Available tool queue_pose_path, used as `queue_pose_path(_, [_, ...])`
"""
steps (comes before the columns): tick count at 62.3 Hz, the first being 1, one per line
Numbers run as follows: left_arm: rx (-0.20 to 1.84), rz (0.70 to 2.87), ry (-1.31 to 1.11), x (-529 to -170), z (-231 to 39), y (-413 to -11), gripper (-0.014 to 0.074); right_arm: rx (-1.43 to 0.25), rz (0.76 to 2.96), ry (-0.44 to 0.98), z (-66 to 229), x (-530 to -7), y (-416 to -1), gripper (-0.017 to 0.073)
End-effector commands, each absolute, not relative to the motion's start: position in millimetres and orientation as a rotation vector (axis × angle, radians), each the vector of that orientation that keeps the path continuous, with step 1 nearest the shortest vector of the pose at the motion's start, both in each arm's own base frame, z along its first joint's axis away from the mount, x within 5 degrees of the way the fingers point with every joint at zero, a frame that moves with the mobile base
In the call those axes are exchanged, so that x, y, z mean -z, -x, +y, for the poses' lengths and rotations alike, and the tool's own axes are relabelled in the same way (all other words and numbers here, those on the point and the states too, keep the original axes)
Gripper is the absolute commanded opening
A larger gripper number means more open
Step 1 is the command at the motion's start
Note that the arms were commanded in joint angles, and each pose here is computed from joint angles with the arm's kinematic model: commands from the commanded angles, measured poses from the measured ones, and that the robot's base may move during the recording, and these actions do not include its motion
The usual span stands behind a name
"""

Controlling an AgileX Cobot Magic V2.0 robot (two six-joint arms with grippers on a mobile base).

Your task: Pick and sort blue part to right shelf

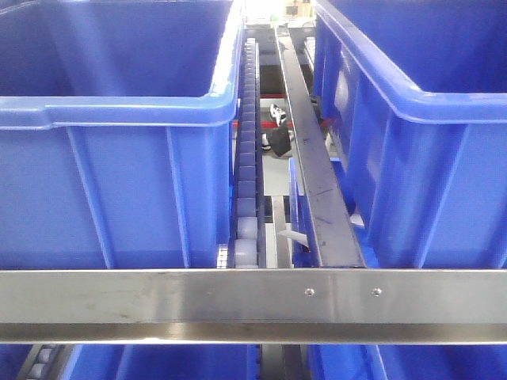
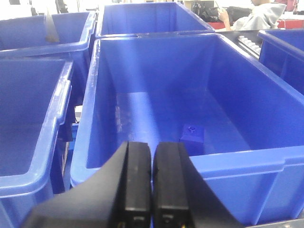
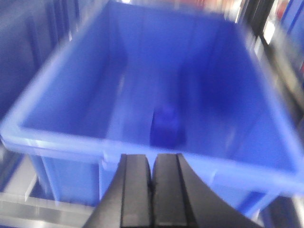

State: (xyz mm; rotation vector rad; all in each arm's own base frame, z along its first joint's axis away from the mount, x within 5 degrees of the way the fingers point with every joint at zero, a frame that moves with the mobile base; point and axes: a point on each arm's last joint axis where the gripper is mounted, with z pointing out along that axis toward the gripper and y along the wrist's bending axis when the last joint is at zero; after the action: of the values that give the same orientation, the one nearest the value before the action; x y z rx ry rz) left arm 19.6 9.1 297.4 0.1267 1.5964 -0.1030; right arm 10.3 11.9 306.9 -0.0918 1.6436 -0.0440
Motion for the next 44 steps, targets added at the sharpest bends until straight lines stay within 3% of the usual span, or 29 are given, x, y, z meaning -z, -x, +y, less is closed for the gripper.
queue_pose_path(1, [0.139,1.469,-0.126,-312.7,9.1,-12.7,0.0123,0.058,1.492,0.070,11.5,-323.6,-2.4,0.0062])
queue_pose_path(37, [0.139,1.471,-0.127,-311.5,8.8,-13.4,0.0124,0.058,1.489,0.071,11.7,-323.3,-1.1,0.0062])
queue_pose_path(44, [0.235,1.472,-0.095,-311.0,4.8,-12.9,0.0124,0.058,1.490,0.071,11.7,-323.2,-1.1,0.0062])
